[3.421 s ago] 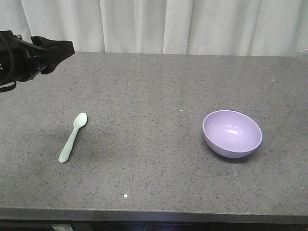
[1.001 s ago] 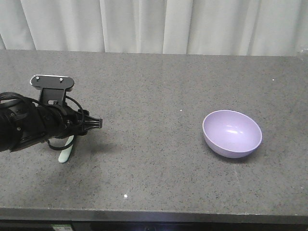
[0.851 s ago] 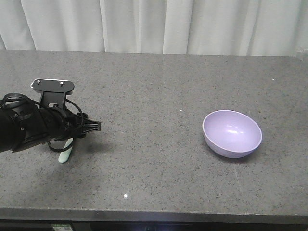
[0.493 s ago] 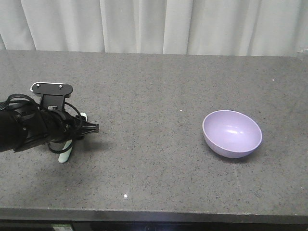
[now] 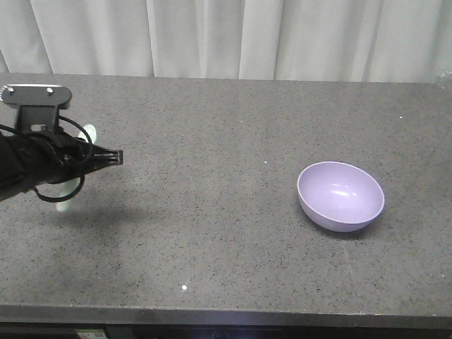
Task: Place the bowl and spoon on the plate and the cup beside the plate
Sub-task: 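Lift the spoon up and away with the left gripper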
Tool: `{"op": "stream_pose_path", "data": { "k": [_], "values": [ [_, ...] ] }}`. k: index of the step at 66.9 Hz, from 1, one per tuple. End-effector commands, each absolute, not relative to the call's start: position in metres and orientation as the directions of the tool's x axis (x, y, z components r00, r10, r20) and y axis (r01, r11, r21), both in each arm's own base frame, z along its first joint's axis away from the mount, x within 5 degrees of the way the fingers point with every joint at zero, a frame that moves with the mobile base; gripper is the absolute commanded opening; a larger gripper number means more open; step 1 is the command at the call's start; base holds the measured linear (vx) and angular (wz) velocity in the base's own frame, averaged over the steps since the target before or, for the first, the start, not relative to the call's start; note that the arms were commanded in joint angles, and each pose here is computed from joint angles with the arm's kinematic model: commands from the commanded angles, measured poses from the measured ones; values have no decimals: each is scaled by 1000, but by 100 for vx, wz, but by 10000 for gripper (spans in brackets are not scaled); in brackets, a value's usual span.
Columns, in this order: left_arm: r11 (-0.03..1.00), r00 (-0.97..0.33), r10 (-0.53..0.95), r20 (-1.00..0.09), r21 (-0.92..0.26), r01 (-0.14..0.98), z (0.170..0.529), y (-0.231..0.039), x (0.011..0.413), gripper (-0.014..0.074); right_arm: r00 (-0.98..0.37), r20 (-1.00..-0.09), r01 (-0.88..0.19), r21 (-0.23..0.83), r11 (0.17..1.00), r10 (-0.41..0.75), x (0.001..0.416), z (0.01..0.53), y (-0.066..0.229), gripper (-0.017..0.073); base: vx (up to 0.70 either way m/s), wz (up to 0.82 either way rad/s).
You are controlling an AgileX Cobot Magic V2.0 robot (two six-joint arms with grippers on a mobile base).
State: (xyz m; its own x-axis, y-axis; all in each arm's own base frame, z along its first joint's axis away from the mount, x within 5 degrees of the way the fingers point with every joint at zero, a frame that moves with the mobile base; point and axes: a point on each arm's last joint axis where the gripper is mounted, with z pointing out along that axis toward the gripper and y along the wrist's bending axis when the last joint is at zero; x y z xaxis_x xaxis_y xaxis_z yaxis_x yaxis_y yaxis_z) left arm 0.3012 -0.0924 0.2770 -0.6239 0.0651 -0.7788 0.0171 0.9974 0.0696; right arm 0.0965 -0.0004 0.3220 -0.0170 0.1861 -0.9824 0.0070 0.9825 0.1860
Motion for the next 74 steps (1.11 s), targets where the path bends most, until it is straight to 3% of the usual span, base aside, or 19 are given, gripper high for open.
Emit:
{"op": "stream_pose_path", "data": {
  "k": [1,31,74],
  "values": [
    [999,-507,33,-861,28,16,323,-84,283,-8,74,-982,-5,174,985,173,97,338,-1,584,0,0],
    [995,-222,-98,-970,-102,8,410,-49,202,-8,74,-982,-5,174,985,173,97,338,-1,584,0,0],
    [992,-237,-120,-964,-105,-74,414,-36,186,-7,90,-978,-8,186,982,186,97,339,-1,582,0,0]
  ]
}}
